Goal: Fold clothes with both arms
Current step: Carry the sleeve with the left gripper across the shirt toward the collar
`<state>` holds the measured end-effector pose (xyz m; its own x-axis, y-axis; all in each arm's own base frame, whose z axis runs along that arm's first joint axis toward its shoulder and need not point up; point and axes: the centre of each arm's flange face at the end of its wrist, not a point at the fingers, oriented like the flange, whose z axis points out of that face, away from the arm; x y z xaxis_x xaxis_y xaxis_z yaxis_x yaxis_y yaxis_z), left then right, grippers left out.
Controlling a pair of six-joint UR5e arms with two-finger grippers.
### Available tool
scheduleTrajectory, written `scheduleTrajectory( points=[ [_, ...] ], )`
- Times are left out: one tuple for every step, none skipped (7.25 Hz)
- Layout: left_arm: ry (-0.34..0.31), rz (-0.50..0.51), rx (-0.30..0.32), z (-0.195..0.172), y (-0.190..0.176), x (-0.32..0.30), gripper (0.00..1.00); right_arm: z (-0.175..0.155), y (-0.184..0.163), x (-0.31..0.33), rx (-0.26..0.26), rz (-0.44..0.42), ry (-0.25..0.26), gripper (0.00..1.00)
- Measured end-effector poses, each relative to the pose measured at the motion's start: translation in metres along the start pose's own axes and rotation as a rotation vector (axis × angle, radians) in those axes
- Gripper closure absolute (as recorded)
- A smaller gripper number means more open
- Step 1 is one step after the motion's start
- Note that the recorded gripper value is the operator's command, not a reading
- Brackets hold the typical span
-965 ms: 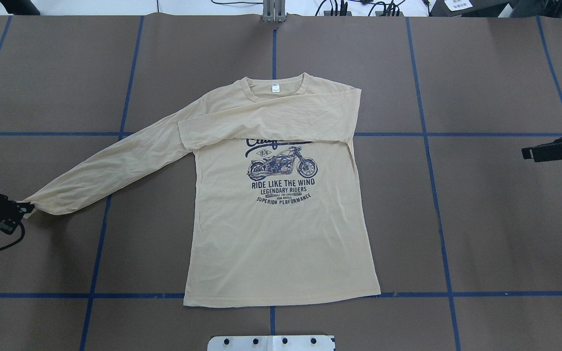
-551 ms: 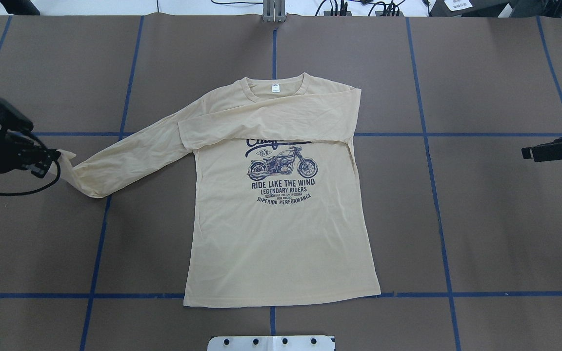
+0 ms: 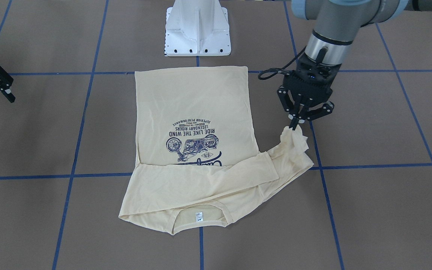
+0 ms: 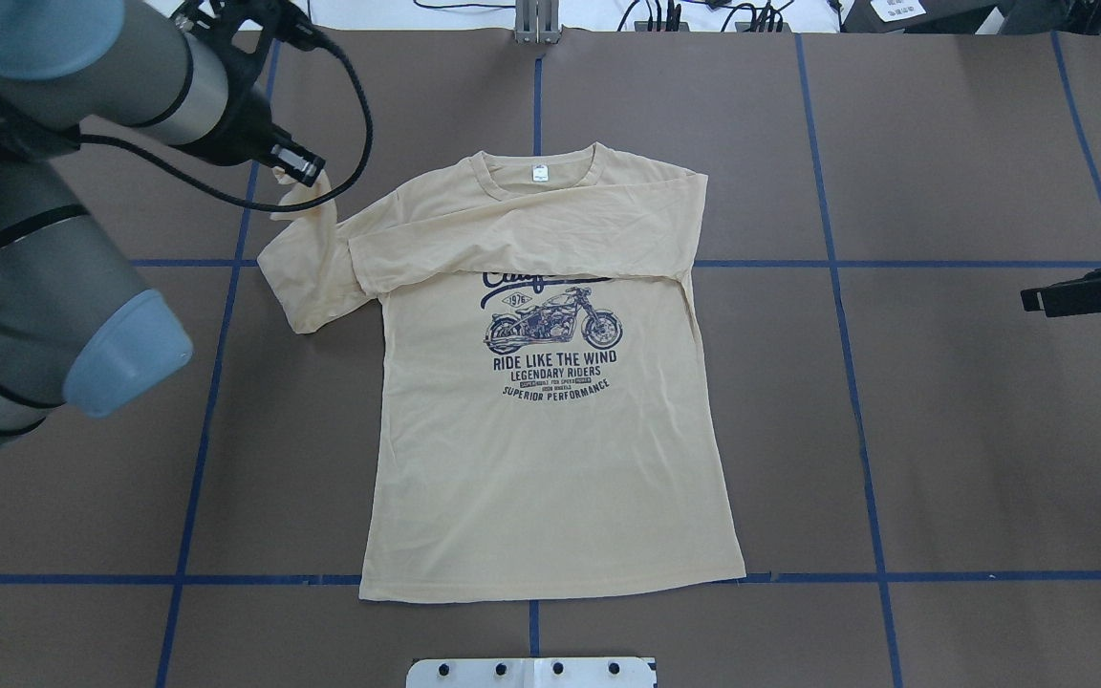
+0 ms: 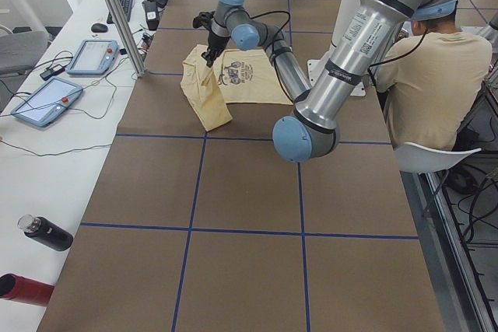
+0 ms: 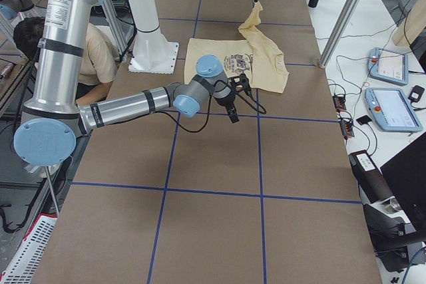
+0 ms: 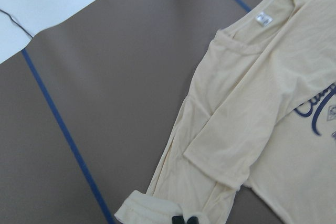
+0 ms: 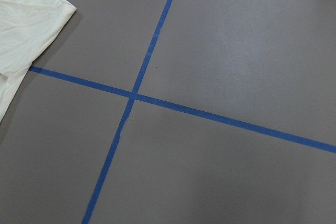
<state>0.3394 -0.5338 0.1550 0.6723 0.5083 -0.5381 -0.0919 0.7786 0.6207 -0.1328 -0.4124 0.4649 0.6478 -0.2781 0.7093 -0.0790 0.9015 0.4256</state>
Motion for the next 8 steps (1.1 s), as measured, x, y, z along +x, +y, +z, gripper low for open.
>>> scheduleTrajectory(
  points=[
    [0.011, -0.049, 0.001, 0.003, -0.045, 0.033, 1.0, 0.0, 0.0, 0.0, 0.0, 0.001, 0.0, 0.0],
    [0.014, -0.103, -0.011, 0.011, -0.091, 0.066, 1.0, 0.0, 0.0, -0.001, 0.001, 0.001, -0.001, 0.0],
    [0.005, -0.167, -0.043, 0.028, -0.133, 0.101, 1.0, -0.001, 0.0, -0.001, 0.002, 0.003, -0.001, 0.0],
    [-0.016, -0.225, -0.08, 0.051, -0.153, 0.142, 1.0, -0.001, -0.001, -0.001, 0.002, 0.004, -0.001, 0.0],
    [-0.044, -0.264, -0.096, 0.075, -0.152, 0.184, 1.0, -0.001, -0.001, -0.001, 0.002, 0.005, -0.002, 0.0],
    [-0.058, -0.308, -0.099, 0.096, -0.15, 0.223, 0.81, -0.001, -0.001, -0.001, 0.003, 0.005, -0.002, 0.0],
    [-0.052, -0.37, -0.096, 0.114, -0.158, 0.256, 0.18, -0.001, -0.001, -0.001, 0.003, 0.005, -0.002, 0.0],
    [-0.028, -0.452, -0.081, 0.129, -0.168, 0.281, 0.01, -0.001, -0.001, -0.002, 0.004, 0.004, -0.003, 0.0]
  ],
)
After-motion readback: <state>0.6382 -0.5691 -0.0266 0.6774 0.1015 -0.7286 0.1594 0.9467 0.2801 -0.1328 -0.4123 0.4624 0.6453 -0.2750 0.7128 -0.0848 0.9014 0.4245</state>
